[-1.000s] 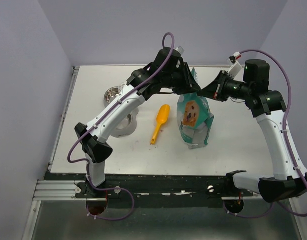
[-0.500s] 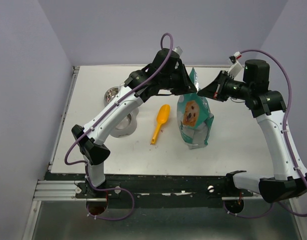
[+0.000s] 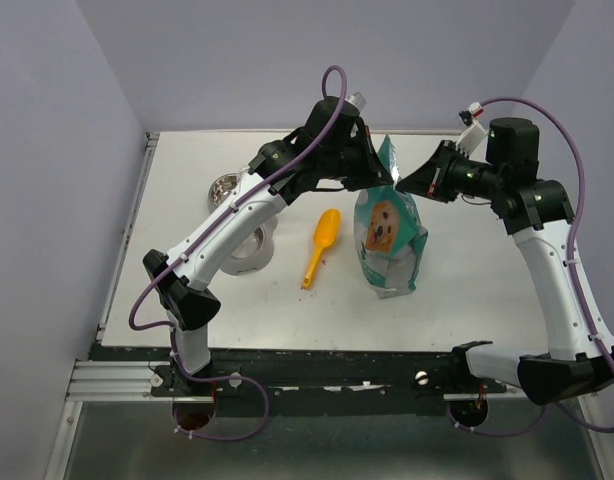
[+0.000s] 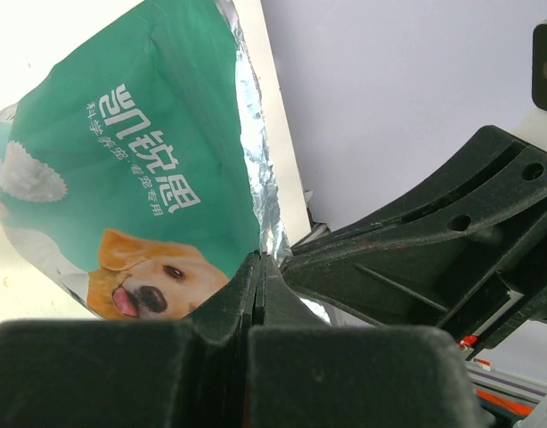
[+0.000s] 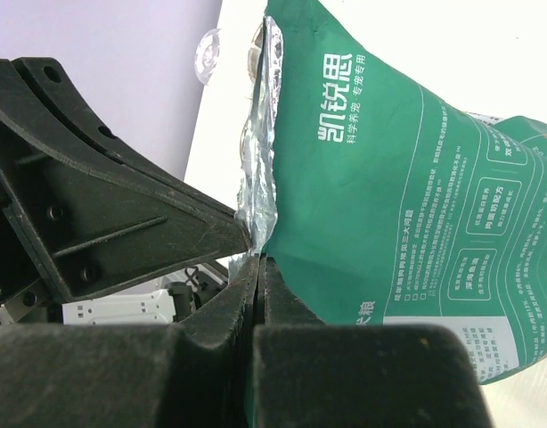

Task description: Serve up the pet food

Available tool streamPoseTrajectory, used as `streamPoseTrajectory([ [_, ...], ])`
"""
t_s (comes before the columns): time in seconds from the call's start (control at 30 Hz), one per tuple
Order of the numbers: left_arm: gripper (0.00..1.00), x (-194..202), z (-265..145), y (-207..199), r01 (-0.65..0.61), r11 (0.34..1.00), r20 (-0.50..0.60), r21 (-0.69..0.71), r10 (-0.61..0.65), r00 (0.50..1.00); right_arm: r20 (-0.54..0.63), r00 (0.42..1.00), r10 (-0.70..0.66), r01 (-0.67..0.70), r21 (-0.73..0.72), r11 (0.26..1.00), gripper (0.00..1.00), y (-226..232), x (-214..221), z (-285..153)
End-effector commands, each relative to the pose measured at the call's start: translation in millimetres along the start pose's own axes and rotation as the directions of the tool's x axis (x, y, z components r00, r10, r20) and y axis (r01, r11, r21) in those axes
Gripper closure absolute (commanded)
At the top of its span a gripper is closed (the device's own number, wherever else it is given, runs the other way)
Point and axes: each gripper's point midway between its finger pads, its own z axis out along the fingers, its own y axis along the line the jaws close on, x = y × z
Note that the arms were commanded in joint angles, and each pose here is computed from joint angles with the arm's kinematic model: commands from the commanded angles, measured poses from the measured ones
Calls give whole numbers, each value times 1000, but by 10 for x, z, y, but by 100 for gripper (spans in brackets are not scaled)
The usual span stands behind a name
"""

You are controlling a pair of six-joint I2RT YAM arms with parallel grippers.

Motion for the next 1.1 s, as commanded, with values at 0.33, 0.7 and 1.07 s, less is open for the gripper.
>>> streamPoseTrajectory([
  [0.33, 100, 8, -67, -58, -33, 999, 21, -17, 33, 999, -34, 999, 12, -16, -99, 995, 89, 147, 62, 121],
  [0.7, 100, 5, -70, -55, -42, 999, 24, -31, 43, 999, -39, 999, 31, -36, -142, 989, 100, 200, 135, 89],
  [1.07, 100, -7, -84, 326, -40, 966, 67, -257, 59, 996, 174, 971, -161, 79, 405, 911, 100, -449, -361, -363],
])
